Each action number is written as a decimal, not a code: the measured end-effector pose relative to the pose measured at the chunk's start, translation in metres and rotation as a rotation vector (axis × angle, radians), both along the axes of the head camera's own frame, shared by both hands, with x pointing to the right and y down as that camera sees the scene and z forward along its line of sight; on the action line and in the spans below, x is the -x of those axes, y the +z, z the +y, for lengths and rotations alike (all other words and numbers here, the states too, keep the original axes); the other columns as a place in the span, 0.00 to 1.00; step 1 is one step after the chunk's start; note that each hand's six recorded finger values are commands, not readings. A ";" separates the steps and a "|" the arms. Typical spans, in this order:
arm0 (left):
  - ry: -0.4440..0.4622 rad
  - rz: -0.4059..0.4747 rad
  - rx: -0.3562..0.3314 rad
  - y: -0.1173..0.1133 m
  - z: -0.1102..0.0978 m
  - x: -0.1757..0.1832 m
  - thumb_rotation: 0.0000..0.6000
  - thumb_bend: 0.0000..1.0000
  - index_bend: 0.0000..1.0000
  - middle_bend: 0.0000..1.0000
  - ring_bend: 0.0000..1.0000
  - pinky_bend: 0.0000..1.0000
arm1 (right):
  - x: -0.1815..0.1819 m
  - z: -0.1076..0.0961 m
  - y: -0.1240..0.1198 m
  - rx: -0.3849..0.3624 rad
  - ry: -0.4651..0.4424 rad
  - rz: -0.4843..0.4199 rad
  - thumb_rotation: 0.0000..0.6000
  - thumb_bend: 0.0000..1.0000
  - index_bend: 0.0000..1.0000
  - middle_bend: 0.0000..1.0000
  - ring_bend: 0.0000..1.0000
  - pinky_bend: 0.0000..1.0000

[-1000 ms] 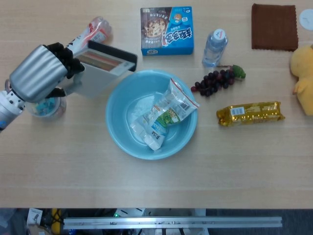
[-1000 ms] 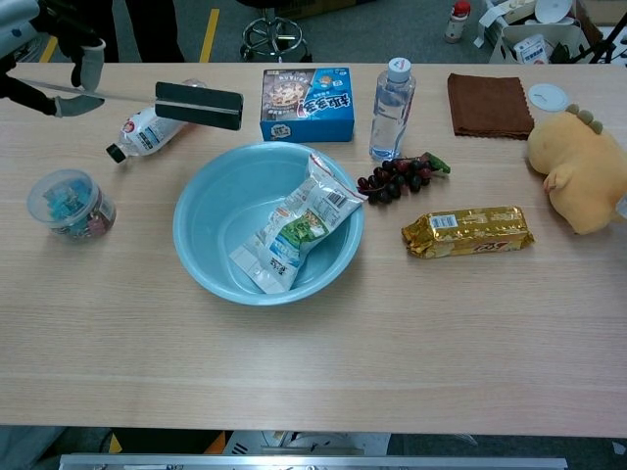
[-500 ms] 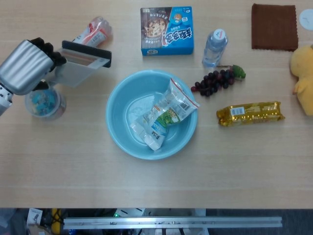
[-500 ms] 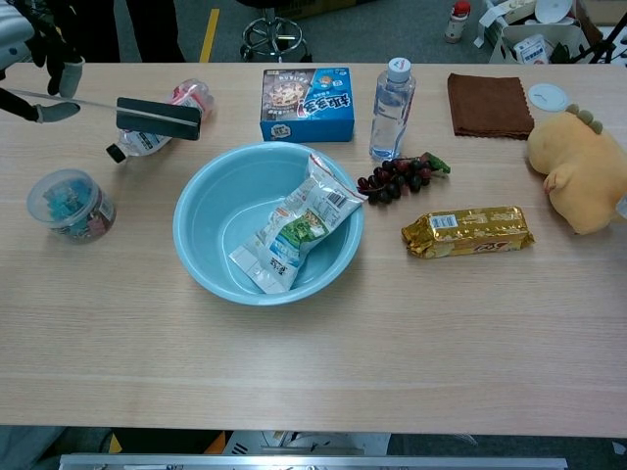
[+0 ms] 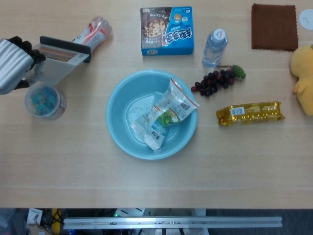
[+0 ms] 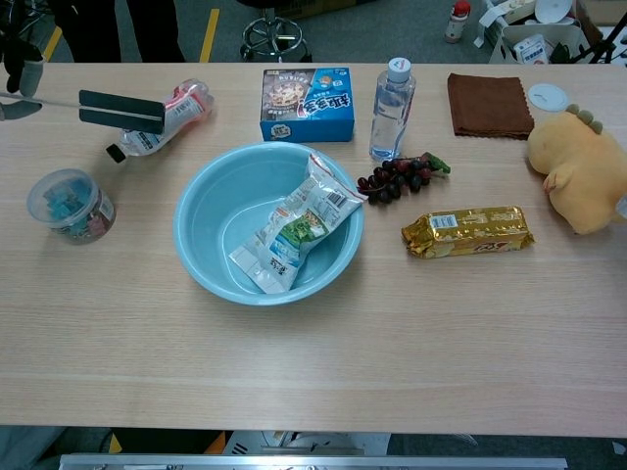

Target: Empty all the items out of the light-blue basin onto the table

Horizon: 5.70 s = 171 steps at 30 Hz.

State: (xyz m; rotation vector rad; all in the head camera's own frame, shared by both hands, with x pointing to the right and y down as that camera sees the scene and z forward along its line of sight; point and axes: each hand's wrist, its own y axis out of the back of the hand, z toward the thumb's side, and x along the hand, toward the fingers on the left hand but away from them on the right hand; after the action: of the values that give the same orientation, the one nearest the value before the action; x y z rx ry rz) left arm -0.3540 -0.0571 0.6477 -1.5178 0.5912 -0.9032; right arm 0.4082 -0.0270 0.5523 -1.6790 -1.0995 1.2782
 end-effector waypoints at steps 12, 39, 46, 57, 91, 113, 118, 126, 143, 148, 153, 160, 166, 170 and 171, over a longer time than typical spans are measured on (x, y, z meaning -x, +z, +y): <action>-0.014 -0.063 0.017 -0.003 0.015 0.022 1.00 0.31 0.77 0.68 0.55 0.54 | 0.005 0.000 0.005 0.011 -0.010 -0.006 1.00 0.29 0.12 0.30 0.31 0.51; -0.026 -0.180 0.119 0.018 0.029 0.027 1.00 0.31 0.49 0.41 0.39 0.51 | 0.002 0.001 0.007 0.015 -0.005 -0.013 1.00 0.29 0.12 0.30 0.31 0.51; -0.034 -0.169 0.098 0.010 0.025 0.024 1.00 0.31 0.44 0.35 0.35 0.50 | 0.002 0.001 0.007 0.012 -0.005 -0.014 1.00 0.29 0.12 0.30 0.31 0.51; -0.043 -0.083 0.054 -0.003 0.015 0.006 1.00 0.31 0.40 0.31 0.32 0.50 | -0.001 0.000 0.007 0.011 0.002 -0.017 1.00 0.29 0.12 0.30 0.31 0.51; -0.200 0.168 -0.050 -0.057 0.048 0.001 1.00 0.31 0.29 0.26 0.27 0.48 | 0.031 0.011 0.013 0.046 -0.167 0.017 1.00 0.29 0.14 0.30 0.31 0.51; -0.297 0.104 -0.030 -0.065 0.086 0.009 1.00 0.31 0.30 0.28 0.27 0.48 | 0.130 0.018 0.041 0.109 -0.504 0.046 1.00 0.25 0.17 0.30 0.31 0.51; -0.288 0.070 0.025 -0.059 0.095 0.011 1.00 0.31 0.33 0.32 0.28 0.48 | 0.143 0.017 0.047 0.118 -0.530 0.046 1.00 0.23 0.17 0.30 0.31 0.51; -0.237 -0.028 0.149 -0.042 0.115 0.006 1.00 0.31 0.36 0.36 0.29 0.47 | 0.145 0.008 0.043 0.103 -0.499 0.033 1.00 0.23 0.17 0.30 0.31 0.51; -0.065 -0.112 0.412 0.014 0.141 -0.035 1.00 0.31 0.34 0.37 0.30 0.46 | 0.125 0.001 0.032 0.087 -0.425 0.015 1.00 0.23 0.17 0.30 0.31 0.51; -0.009 -0.099 0.462 0.029 0.142 -0.055 1.00 0.31 0.33 0.36 0.30 0.46 | 0.117 0.001 0.029 0.081 -0.409 0.013 1.00 0.23 0.17 0.30 0.31 0.51; -0.002 -0.101 0.492 0.042 0.137 -0.064 1.00 0.31 0.29 0.34 0.30 0.45 | 0.109 0.001 0.025 0.073 -0.389 0.008 1.00 0.23 0.17 0.30 0.31 0.51; -0.045 -0.111 0.515 0.054 0.124 -0.065 1.00 0.31 0.25 0.31 0.30 0.45 | 0.102 0.001 0.022 0.067 -0.374 0.004 1.00 0.23 0.17 0.30 0.31 0.51; -0.086 -0.129 0.528 0.065 0.114 -0.060 1.00 0.31 0.25 0.31 0.30 0.45 | 0.097 0.002 0.020 0.064 -0.362 0.001 1.00 0.23 0.17 0.30 0.31 0.51; -0.105 -0.128 0.543 0.072 0.110 -0.061 1.00 0.31 0.24 0.31 0.30 0.45 | 0.094 0.002 0.021 0.066 -0.355 0.000 1.00 0.23 0.17 0.30 0.31 0.51; -0.109 -0.123 0.552 0.074 0.109 -0.063 1.00 0.31 0.24 0.31 0.30 0.45 | 0.093 0.002 0.021 0.066 -0.354 0.001 1.00 0.23 0.17 0.30 0.31 0.51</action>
State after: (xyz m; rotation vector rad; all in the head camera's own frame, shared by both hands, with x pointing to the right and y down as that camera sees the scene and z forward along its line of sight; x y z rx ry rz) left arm -0.2914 0.0517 0.7214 -1.9124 0.3491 -1.3078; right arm 0.3149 -0.0249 0.5729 -1.8244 -0.7233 1.0949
